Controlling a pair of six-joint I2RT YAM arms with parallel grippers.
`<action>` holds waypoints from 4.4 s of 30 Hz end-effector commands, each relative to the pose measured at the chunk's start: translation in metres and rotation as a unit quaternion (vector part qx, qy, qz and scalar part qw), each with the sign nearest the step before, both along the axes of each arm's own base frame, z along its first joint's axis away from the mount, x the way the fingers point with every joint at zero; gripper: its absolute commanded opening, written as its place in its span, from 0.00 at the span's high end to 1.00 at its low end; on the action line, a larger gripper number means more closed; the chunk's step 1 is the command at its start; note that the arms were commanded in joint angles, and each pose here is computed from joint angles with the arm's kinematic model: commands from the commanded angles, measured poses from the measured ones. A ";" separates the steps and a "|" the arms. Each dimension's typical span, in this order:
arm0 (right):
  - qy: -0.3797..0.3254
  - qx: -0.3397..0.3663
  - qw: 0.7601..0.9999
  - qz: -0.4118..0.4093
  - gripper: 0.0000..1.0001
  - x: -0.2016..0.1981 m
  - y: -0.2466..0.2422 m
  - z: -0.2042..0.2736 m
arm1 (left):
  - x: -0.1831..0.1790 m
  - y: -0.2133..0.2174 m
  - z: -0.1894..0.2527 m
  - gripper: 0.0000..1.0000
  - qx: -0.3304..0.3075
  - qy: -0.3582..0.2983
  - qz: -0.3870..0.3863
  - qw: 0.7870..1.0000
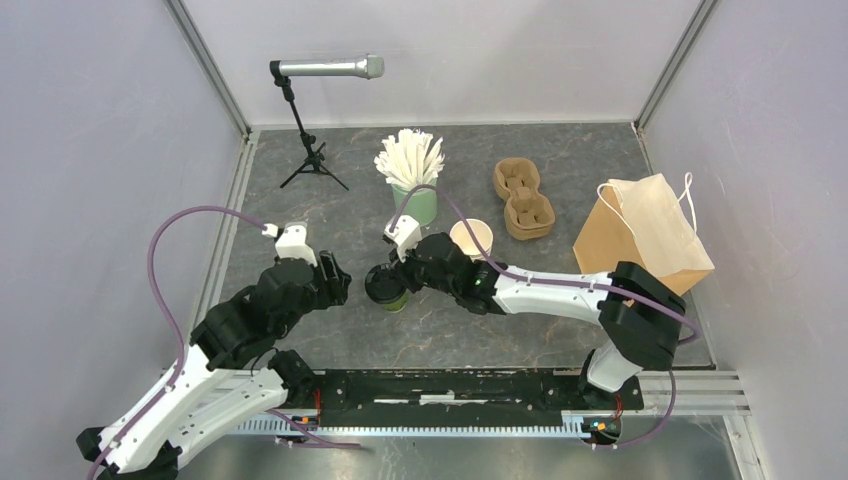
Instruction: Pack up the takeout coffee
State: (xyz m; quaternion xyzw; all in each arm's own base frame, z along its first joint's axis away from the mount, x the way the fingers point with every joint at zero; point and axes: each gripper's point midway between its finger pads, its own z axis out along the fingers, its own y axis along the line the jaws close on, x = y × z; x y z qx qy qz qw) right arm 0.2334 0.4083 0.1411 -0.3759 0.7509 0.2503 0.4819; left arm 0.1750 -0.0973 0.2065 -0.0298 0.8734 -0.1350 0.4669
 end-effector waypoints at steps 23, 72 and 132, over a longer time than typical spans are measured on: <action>-0.046 -0.006 0.998 -0.037 0.55 0.026 -0.071 0.082 | 0.006 -0.003 0.000 0.32 0.000 0.016 0.022 1.000; -0.077 -0.093 0.991 -0.065 0.97 0.055 -0.138 0.085 | 0.011 -0.041 0.012 0.31 -0.068 0.015 -0.027 0.997; -0.131 -0.069 0.989 -0.021 0.98 0.029 -0.153 0.073 | 0.103 -0.233 -0.001 0.46 -0.323 0.118 -0.131 0.930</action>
